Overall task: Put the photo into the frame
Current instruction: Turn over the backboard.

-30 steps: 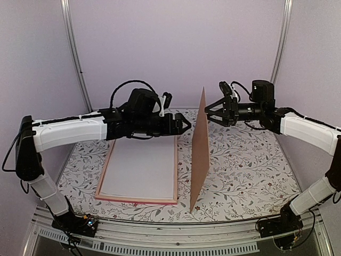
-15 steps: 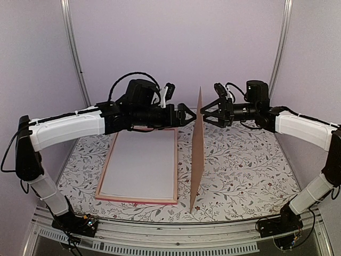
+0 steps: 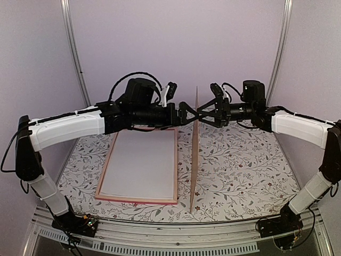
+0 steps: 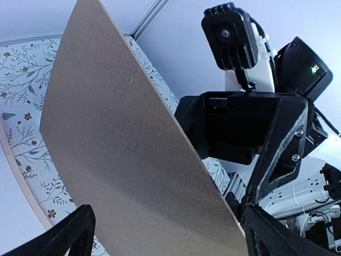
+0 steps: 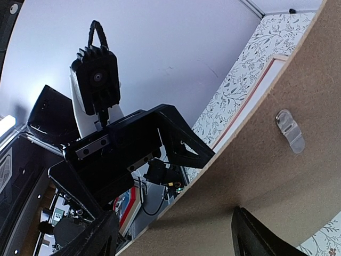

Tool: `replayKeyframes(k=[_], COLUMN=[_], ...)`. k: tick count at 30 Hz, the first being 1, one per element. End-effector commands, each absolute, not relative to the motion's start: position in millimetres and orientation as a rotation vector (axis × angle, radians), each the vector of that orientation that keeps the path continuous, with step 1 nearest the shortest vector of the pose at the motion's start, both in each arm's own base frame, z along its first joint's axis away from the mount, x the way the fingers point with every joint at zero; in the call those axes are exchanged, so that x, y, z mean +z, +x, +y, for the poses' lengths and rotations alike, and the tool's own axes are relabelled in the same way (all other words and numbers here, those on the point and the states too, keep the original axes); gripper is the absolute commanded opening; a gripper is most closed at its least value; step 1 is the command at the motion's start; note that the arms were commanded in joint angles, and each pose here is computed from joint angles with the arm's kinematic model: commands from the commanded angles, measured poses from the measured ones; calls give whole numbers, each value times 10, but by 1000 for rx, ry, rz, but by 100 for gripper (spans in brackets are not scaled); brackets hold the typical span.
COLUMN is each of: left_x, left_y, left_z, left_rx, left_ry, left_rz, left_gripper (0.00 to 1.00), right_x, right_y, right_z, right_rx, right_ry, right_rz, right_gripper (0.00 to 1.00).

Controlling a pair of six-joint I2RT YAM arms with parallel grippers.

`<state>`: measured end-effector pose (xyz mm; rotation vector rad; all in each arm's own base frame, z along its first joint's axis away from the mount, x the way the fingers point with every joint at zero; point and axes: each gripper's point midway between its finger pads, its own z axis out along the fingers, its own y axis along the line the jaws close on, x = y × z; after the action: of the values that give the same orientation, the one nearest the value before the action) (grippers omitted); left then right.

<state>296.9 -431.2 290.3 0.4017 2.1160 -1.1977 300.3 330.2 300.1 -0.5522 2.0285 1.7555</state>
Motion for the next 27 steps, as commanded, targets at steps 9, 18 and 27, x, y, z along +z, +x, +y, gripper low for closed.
replayKeyframes(k=[9,18,27], left_x=[3248,3176,3097], left_y=[2907,2908,2986], left_z=[-4311,-4297,-3942], left_rx=[-1260,-1235,-1031], left_ry=[411,413,334], left_rz=[2030,2053,2089], left_gripper=[100,100,96], right_x=[3211,3242,3124], right_y=[2980,2985,3051], right_z=[3400,3405,3336], right_rx=[1809,1813,1788], right_ry=[-615,-622,-585], right_rz=[1956,1949,1984], right_gripper=[82,86,87])
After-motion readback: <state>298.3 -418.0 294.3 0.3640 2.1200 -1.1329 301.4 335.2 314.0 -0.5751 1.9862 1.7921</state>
